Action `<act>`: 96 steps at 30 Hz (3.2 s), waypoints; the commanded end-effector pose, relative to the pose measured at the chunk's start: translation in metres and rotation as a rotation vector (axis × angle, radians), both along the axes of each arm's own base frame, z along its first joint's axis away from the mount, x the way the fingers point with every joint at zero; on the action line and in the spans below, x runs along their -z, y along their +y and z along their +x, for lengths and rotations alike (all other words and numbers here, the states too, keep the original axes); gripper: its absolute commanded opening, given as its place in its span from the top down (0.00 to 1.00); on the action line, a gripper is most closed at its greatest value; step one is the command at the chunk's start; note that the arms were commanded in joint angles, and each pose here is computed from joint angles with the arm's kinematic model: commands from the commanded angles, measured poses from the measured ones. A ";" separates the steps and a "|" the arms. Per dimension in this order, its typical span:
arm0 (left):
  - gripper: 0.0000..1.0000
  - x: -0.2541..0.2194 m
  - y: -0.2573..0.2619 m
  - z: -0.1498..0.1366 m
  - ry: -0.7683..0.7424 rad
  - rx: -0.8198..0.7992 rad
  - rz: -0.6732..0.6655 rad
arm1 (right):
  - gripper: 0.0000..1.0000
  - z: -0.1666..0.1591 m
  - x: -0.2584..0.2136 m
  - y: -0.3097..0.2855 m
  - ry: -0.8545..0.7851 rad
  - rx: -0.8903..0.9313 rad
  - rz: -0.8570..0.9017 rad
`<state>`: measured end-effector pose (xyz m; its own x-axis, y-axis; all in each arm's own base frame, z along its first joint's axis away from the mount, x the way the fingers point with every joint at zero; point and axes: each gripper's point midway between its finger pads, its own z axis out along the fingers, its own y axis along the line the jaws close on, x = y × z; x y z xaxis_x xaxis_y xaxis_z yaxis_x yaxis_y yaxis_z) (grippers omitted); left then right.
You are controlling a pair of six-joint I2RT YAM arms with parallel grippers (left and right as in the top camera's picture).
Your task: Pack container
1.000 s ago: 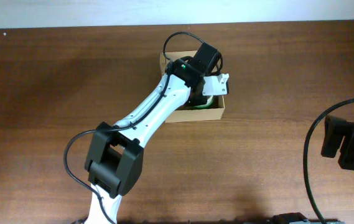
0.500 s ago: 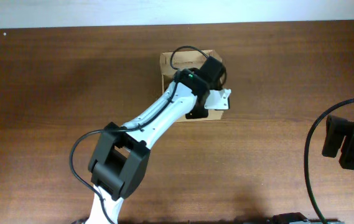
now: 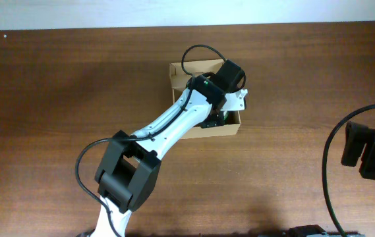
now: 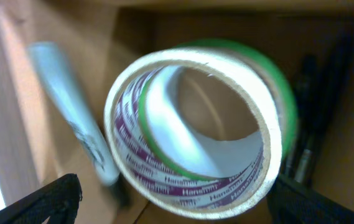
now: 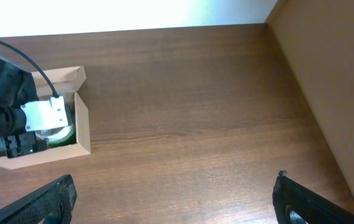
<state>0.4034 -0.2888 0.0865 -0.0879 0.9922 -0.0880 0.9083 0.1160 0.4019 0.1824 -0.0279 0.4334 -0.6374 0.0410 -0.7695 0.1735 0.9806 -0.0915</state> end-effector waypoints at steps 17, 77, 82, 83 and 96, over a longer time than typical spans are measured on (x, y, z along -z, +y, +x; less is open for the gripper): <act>0.05 -0.210 0.076 0.072 -0.264 -0.742 -0.478 | 0.01 0.002 0.001 -0.001 0.011 0.004 -0.010; 0.98 0.012 0.142 0.068 0.820 -1.539 -0.651 | 0.96 0.204 0.308 0.017 0.989 -0.130 0.733; 0.98 0.011 0.141 0.077 0.799 -1.560 -0.686 | 0.96 0.209 0.325 0.035 1.020 -0.202 0.817; 0.98 0.011 0.140 0.079 0.795 -1.562 -0.692 | 0.96 0.209 0.328 0.038 1.027 -0.213 0.818; 0.98 0.023 0.134 0.092 0.814 -1.595 -0.747 | 0.96 0.239 0.350 0.072 0.945 -0.361 0.740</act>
